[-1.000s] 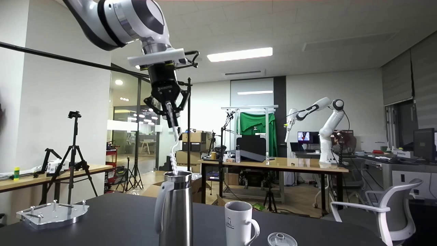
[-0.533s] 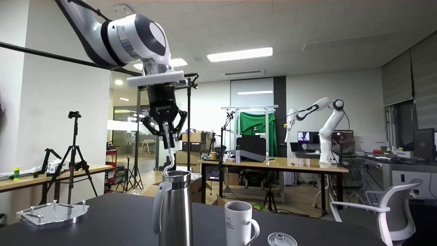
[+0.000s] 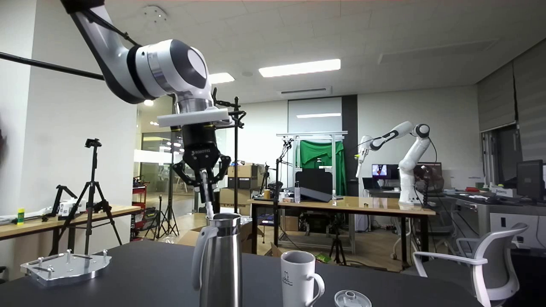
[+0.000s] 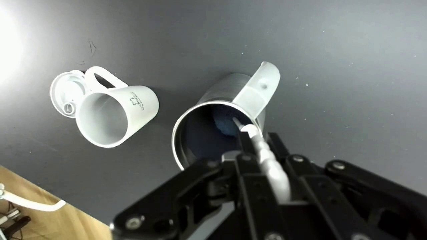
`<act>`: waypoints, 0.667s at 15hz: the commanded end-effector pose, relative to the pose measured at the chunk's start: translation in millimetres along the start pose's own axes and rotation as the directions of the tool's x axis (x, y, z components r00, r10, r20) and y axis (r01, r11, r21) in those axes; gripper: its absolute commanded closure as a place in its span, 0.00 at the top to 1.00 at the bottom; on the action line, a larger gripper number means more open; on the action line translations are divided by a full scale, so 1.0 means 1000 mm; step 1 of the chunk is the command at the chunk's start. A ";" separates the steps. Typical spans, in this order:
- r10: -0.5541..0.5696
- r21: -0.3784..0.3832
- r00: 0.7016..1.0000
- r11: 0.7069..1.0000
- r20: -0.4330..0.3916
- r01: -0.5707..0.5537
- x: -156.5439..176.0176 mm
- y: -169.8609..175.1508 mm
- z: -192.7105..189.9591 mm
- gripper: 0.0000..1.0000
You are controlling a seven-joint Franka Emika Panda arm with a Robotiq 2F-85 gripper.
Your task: Use the object to clean the flask
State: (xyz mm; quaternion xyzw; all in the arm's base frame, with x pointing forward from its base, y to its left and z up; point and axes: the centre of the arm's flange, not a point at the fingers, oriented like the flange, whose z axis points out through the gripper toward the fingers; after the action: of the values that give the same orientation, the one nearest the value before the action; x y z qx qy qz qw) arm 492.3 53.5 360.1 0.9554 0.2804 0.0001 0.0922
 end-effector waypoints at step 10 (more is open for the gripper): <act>0.052 -0.101 0.987 0.993 -0.152 -0.068 -0.002 0.031 -0.115 0.04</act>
State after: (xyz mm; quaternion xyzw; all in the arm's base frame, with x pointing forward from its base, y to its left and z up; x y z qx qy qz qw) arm 495.8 51.2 453.8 0.9539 0.2676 0.0760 0.1125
